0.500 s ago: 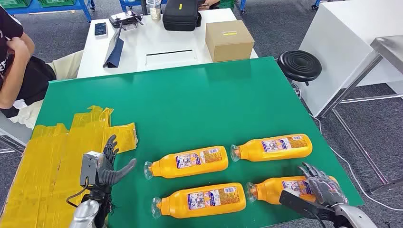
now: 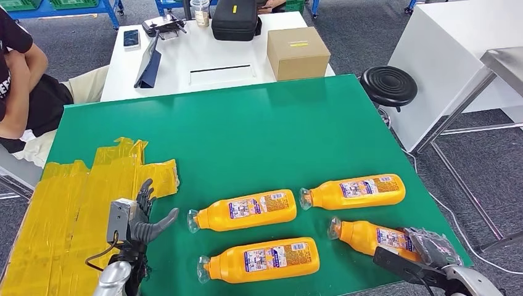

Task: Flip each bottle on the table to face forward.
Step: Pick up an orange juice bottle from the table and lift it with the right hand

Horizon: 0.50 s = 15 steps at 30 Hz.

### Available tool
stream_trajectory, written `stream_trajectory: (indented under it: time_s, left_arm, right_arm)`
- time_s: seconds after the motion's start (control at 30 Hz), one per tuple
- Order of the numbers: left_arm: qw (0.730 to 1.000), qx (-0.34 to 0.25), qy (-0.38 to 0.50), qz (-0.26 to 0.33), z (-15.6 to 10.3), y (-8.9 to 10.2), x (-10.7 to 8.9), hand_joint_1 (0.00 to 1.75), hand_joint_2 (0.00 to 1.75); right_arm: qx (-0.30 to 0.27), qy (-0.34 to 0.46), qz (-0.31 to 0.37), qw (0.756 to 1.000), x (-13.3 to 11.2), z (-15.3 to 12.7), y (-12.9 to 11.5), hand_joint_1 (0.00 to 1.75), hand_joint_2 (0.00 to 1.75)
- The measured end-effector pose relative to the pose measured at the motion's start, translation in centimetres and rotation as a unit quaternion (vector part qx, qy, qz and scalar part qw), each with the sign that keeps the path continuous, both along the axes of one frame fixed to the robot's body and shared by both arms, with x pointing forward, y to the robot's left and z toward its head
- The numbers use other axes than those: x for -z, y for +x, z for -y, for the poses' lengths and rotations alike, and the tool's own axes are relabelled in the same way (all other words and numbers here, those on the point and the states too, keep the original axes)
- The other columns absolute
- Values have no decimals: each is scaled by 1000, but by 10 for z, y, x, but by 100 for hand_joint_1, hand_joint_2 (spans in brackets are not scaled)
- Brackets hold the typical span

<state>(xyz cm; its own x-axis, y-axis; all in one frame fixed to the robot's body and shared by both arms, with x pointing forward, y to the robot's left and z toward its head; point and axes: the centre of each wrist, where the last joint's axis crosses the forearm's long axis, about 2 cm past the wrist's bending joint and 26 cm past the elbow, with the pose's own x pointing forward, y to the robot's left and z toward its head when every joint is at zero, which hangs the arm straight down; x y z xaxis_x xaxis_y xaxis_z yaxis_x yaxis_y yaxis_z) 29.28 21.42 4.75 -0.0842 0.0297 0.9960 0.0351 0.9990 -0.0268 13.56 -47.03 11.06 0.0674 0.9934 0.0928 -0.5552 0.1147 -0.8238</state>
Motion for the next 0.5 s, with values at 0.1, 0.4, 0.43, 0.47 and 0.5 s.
stream_trajectory:
  time_s: [0.1, 0.4, 0.43, 0.47, 0.5]
  left_arm:
    - [1000, -2, -1, -3, 0, -2, 2, 0, 175]
    - [1000, 0, -4, -9, 1, -6, 6, 0, 175]
    - [1000, 1, -4, -10, 2, -6, 6, 0, 175]
    - [1000, 1, -3, -11, 2, -6, 6, 0, 175]
    - [1000, 2, -3, -11, 3, -7, 7, 0, 175]
  right_arm:
    - [-4, -8, 24, 1000, -1, 0, 1, 175, 175]
    - [-17, -3, 128, 992, 2, -22, 6, 175, 175]
    - [-19, 2, 146, 989, 1, -26, 8, 175, 175]
    - [-19, 7, 165, 986, -1, -31, 10, 175, 175]
    - [-17, 12, 185, 983, -2, -36, 13, 175, 175]
